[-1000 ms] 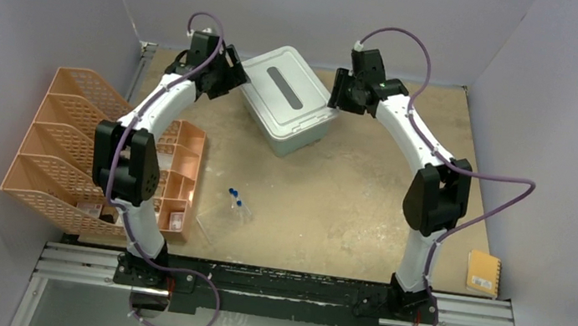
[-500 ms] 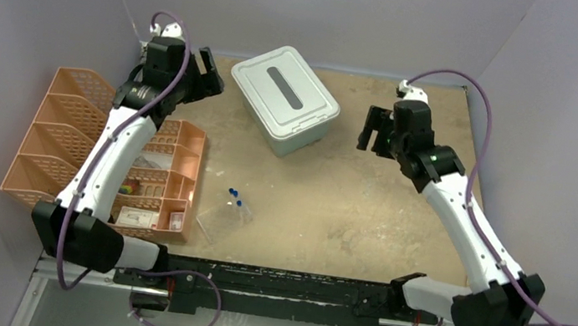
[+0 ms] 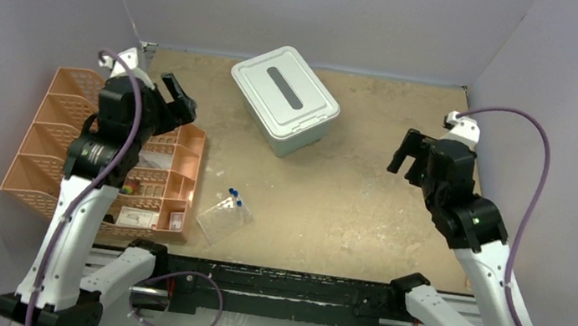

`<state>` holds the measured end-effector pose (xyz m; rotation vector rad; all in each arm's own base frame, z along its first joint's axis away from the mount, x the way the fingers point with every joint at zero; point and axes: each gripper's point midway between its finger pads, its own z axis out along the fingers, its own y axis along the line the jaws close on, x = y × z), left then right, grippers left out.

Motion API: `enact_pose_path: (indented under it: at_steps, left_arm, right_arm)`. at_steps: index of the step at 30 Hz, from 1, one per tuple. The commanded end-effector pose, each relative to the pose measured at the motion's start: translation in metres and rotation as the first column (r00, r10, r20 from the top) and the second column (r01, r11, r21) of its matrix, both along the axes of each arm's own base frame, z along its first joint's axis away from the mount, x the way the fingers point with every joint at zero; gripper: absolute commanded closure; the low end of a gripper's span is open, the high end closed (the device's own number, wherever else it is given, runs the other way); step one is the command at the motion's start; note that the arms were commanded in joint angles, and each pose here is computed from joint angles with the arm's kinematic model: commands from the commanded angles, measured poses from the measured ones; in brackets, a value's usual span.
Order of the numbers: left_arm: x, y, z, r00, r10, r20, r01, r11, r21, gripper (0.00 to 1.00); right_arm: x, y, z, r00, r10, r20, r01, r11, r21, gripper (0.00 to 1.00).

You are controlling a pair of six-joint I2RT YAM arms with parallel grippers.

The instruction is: Organize the chemistry lab equipment

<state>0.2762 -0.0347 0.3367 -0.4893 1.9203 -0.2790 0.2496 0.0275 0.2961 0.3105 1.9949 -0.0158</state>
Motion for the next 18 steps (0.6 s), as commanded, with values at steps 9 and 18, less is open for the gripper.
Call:
enact_pose_path:
  at_steps: [9,18]
  left_arm:
    - [-0.072,0.052,0.053,0.976,0.197,0.093,-0.204,0.976,0.071,0.17]
    - [-0.091,0.054,0.05,0.969,0.223,0.108,-0.226,0.974,0.017,0.16]
  right_arm:
    - [-0.068,-0.059,0.098,0.929,-0.155,0.336,0.142,0.988,0.062,0.01]
    - [-0.076,-0.058,0.101,0.931,-0.126,0.343,0.111,0.992,0.063,0.01]
